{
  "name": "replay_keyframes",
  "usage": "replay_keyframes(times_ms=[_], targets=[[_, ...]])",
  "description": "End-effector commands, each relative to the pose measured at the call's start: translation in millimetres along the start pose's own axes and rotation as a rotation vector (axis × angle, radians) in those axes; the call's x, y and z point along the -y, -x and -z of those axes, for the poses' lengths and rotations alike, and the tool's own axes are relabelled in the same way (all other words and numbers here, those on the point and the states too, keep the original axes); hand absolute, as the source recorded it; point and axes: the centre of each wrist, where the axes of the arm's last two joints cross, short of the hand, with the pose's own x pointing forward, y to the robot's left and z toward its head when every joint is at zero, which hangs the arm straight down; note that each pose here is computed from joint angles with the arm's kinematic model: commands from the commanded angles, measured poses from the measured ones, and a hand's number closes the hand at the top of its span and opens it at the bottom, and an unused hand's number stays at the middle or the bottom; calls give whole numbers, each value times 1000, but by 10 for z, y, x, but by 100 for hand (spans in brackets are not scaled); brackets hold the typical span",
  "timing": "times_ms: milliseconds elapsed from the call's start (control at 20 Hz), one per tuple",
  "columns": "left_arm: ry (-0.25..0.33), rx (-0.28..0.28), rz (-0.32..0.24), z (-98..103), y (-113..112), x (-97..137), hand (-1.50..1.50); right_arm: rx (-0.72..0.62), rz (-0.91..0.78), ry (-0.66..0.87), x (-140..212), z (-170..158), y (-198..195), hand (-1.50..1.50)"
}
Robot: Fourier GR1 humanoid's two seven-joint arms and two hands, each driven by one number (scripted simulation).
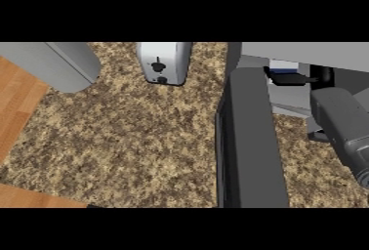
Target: Pick up the milk, place it into the microwave and close the microwave
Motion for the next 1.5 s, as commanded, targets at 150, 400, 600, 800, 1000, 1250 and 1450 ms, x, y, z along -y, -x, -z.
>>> replay_keyframes(times_ms=[150,400,600,800,1000,1250,1450], targets=[[13,9,-1,61,-11,-36,-150,-1,-22,21,93,68,-40,150],[17,8,23,91,-27,-56,-150,-6,-16,38,172,111,-61,150],[21,6,43,120,-36,-97,-150,-7,-17,51,134,100,-60,150],[30,-8,52,140,-49,-73,-150,-2,-19,66,206,139,-81,150],[34,-7,58,158,-46,-120,-150,3,-24,75,259,191,-124,150],[37,-17,69,194,-39,-129,-150,54,140,7,-139,237,-319,-150],[44,-21,76,235,-29,-139,-150,18,39,-134,-205,263,-381,-150]])
